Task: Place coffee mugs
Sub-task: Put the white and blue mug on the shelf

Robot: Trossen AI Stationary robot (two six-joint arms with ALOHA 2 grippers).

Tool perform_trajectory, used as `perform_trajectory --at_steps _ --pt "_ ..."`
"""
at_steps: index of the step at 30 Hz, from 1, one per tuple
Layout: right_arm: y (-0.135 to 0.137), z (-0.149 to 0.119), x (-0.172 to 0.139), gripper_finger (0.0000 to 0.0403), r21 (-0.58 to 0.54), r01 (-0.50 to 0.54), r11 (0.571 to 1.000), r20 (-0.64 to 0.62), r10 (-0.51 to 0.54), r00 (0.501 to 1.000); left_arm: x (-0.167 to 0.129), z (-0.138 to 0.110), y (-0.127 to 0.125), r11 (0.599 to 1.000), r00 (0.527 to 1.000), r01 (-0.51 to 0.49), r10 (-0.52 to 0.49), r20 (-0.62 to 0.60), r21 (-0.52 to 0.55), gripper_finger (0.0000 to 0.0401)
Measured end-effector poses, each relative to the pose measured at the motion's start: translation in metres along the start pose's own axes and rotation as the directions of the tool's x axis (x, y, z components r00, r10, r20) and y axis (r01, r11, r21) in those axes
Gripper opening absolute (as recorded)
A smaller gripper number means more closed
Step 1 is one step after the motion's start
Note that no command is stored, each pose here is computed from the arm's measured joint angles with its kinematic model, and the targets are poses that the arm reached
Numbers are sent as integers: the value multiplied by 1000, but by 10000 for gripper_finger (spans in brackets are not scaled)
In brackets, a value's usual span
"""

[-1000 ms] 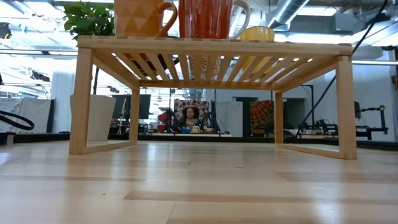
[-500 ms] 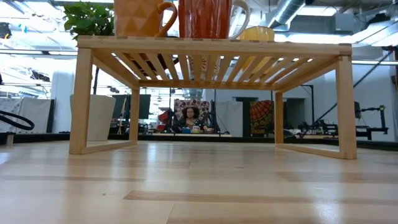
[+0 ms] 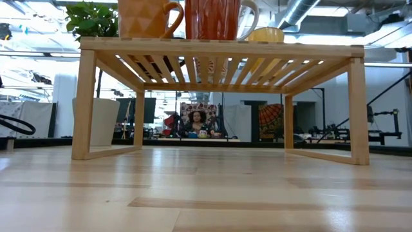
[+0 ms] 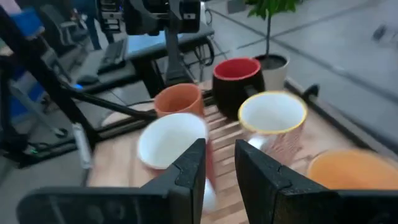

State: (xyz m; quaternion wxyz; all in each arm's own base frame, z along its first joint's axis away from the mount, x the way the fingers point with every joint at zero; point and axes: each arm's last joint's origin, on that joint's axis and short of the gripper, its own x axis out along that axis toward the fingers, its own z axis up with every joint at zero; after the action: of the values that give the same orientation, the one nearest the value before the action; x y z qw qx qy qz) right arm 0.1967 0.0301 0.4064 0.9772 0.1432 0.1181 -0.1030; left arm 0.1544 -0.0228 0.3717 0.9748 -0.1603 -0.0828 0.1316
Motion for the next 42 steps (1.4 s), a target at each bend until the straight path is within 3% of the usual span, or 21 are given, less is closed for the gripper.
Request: perform_trajectory --at_steps 5,10,14,22,25,28,30,33,36,42 --pt "-3 -3 14 111 -158 43 987 -20 -46 999 0 0 0 1000 1000 3 -3 -2 1 165" --pt "-1 -8 28 111 -145 47 988 -55 -56 997 0 0 0 1000 1000 3 -3 -5 2 165" --pt "2 -12 35 111 -144 -19 989 -100 4 995 0 -1 0 1000 1000 1 -1 -6 3 165" --pt "0 -9 26 111 -81 -101 992 -117 91 989 0 -4 2 999 998 -44 45 -31 26 165" --pt "-1 -13 17 111 -17 -162 987 -195 156 968 0 -5 3 998 998 -53 54 -37 32 165" --pt "-2 -24 1 111 97 -214 972 -346 235 908 0 -5 3 998 998 -53 55 -40 34 165" --pt "-1 -36 -13 111 194 -199 961 -479 270 835 0 -6 3 998 997 -55 57 -47 38 165" --pt "3 -58 -33 111 271 -65 960 -679 238 694 0 -6 3 998 997 -55 57 -47 39 165" --pt "10 -80 -47 111 298 72 952 -793 205 573 0 -6 3 998 997 -55 57 -47 38 165" --pt "33 -132 -60 111 345 215 914 -872 227 435 0 -6 3 998 997 -55 57 -46 38 165"
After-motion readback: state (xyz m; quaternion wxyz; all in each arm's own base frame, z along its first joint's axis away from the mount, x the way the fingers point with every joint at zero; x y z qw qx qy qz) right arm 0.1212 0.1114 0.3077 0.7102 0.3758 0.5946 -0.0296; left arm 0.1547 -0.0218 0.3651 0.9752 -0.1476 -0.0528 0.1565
